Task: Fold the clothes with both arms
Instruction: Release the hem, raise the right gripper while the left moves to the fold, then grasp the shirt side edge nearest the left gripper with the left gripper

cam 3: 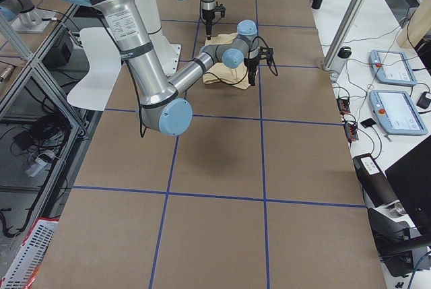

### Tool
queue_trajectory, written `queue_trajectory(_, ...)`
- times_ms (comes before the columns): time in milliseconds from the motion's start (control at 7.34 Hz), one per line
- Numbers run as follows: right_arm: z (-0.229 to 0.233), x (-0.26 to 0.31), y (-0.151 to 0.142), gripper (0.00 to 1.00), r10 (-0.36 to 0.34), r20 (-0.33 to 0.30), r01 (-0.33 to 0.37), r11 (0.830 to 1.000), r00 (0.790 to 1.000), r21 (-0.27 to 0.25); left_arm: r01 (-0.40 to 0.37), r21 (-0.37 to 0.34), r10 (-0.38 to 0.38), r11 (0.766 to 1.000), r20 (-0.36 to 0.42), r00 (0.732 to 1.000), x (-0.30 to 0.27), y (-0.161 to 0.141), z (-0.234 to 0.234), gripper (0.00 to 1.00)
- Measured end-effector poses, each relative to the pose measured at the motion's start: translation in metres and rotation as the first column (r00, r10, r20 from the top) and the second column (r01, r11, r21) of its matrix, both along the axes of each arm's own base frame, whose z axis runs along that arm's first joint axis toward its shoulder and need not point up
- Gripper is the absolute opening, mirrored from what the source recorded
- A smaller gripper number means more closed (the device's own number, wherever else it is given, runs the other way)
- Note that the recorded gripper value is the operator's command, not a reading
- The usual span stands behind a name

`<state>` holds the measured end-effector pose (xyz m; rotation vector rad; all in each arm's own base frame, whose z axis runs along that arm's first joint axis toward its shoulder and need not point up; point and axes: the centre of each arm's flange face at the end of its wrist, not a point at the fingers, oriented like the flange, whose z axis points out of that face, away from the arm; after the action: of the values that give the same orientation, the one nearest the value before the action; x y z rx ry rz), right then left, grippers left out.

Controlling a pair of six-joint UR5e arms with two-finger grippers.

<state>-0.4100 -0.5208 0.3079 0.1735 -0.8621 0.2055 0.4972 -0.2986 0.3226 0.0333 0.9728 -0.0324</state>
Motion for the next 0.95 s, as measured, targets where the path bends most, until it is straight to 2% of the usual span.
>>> queue_trajectory(272, 0.000, -0.001, 0.000, 1.00, 0.000, 0.000, 0.000, 1.000, 1.000, 0.001, -0.009, -0.004, 0.009, 1.000, 0.009, 1.000, 0.005, 0.004, 0.005, 0.70)
queue_trajectory(545, 0.000, -0.001, 0.001, 1.00, 0.000, -0.002, 0.000, 1.000, 1.000, 0.001, -0.013, -0.007, 0.013, 1.000, 0.018, 1.000, 0.008, 0.005, 0.009, 0.62)
queue_trajectory(817, 0.001, -0.001, 0.001, 1.00, 0.001, -0.004, -0.001, 1.000, 1.000, 0.001, -0.016, -0.011, 0.016, 1.000, 0.025, 1.000, 0.011, 0.006, 0.012, 0.60)
queue_trajectory(953, 0.002, -0.001, 0.001, 1.00, 0.001, -0.005, -0.001, 1.000, 1.000, 0.001, -0.017, -0.012, 0.017, 1.000, 0.027, 0.999, 0.012, 0.006, 0.014, 0.43)
